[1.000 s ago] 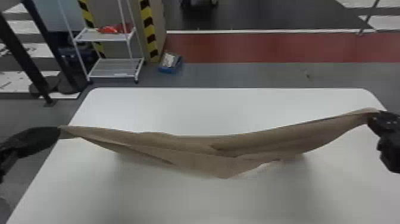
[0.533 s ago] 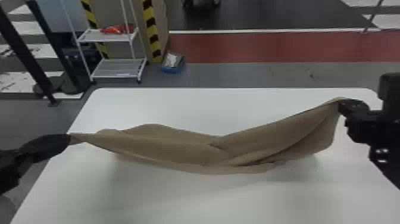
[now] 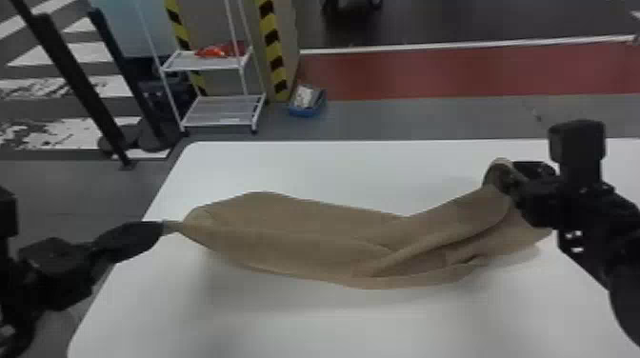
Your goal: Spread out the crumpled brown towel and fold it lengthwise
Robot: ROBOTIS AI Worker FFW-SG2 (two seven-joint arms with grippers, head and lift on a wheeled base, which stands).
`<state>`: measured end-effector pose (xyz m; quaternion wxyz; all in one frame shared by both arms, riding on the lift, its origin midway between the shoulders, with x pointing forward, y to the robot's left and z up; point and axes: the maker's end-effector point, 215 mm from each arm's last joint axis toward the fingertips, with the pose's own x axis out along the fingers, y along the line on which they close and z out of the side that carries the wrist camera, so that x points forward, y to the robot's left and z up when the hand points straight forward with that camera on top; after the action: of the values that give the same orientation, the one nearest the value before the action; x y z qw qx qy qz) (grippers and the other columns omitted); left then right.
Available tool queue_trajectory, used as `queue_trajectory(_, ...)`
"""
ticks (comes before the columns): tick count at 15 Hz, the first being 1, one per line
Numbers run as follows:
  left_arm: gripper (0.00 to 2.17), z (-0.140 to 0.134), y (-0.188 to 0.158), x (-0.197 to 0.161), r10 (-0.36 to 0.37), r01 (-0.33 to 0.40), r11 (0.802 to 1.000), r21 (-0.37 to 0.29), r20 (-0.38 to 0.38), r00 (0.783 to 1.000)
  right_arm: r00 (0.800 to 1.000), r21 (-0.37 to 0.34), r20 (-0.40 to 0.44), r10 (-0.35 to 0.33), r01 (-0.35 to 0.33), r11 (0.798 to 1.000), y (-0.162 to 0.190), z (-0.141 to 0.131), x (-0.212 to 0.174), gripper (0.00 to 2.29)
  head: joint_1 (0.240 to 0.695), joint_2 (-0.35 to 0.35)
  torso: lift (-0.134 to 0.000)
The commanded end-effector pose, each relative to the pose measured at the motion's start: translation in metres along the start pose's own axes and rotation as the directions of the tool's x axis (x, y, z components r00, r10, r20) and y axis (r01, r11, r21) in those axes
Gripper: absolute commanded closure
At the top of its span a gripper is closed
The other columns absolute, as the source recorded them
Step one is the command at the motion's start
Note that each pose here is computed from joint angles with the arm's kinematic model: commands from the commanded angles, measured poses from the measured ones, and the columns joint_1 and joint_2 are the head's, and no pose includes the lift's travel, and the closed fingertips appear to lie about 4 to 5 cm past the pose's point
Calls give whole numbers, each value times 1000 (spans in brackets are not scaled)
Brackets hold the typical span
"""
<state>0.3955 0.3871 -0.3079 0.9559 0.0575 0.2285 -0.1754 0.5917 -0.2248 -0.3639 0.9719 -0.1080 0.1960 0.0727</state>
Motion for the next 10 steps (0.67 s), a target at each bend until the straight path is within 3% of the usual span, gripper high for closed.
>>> queue_trajectory(1, 1339, -2, -4, 4, -8, 8, 1000, -1, -5, 1000, 998, -111, -48, 34, -39, 993, 20, -32, -12, 63, 695, 176, -120)
queue_trajectory(3, 1339, -5, -6, 7, -14, 14, 1000, -2, -11, 1000, 990, -189, -63, 130, -140, 972, 43, -42, -37, 103, 695, 193, -120)
queue_trajectory(6, 1339, -8, -6, 10, -17, 17, 1000, -1, -14, 1000, 968, -341, -141, 208, -245, 907, 60, -67, -76, 151, 695, 233, -120)
queue_trajectory(8, 1339, -9, -5, 12, -12, 12, 1000, 0, -16, 1000, 942, -363, -225, 250, -319, 875, 63, -90, -94, 157, 695, 245, -120)
queue_trajectory(10, 1339, -9, -6, 13, -13, 13, 1000, 1, -18, 1000, 933, -375, -249, 259, -339, 863, 61, -97, -97, 174, 695, 248, -120)
